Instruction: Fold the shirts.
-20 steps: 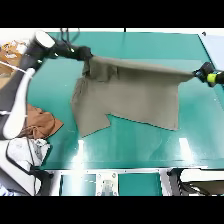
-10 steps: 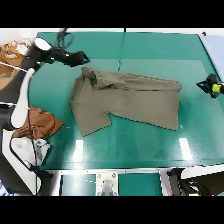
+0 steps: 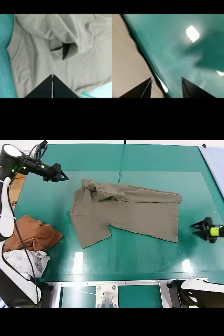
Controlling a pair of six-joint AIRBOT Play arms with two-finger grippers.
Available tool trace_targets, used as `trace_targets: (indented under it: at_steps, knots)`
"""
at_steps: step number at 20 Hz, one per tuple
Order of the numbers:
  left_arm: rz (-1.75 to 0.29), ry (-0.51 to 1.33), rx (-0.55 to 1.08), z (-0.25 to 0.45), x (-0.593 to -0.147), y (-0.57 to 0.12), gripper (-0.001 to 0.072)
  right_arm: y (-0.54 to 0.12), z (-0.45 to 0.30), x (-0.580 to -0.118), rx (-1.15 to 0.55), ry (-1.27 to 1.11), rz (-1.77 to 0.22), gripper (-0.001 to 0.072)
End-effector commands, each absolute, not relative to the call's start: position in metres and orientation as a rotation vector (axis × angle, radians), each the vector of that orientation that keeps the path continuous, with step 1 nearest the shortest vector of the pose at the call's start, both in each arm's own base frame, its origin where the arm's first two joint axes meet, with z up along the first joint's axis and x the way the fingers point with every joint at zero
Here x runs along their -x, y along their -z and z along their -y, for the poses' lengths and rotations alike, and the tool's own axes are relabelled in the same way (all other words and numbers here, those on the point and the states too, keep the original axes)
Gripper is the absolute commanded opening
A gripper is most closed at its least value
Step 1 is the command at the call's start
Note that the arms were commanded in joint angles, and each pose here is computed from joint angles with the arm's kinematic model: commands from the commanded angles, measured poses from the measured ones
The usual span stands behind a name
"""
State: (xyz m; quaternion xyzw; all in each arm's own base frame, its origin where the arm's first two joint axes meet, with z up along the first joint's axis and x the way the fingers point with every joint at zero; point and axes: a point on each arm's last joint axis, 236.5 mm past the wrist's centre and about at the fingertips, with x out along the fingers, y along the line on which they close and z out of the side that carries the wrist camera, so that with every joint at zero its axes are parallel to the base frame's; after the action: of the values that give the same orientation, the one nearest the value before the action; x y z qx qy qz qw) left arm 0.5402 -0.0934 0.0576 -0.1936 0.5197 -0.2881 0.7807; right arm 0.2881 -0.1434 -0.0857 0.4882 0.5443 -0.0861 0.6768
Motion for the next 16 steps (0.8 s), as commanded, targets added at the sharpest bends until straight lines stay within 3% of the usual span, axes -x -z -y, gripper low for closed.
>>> trace_targets:
  at_steps: [1, 7, 11, 14, 16]
  knots:
    - [-1.147, 0.631, 0.416, 0.089, -0.534, -0.057, 0.0028, 0.117, 0.101, -0.265, -1.072, 0.155, -1.311, 0.043]
    - [-1.177, 0.648, 0.411, 0.09, -0.526, -0.055, 0.0028, 0.119, 0.046, -0.28, -1.0, 0.028, -1.392, 0.0389]
    - [-1.224, 0.653, 0.396, 0.088, -0.515, -0.051, 0.0027, 0.113, 0.031, -0.264, -1.013, -0.035, -1.474, 0.0388]
    - [-1.276, 0.656, 0.388, 0.087, -0.504, -0.046, 0.0026, 0.112, 0.029, -0.261, -1.014, -0.043, -1.484, 0.0248]
    - [-1.317, 0.648, 0.405, 0.086, -0.497, -0.042, 0.0027, 0.114, 0.034, -0.266, -1.003, -0.024, -1.464, 0.0052]
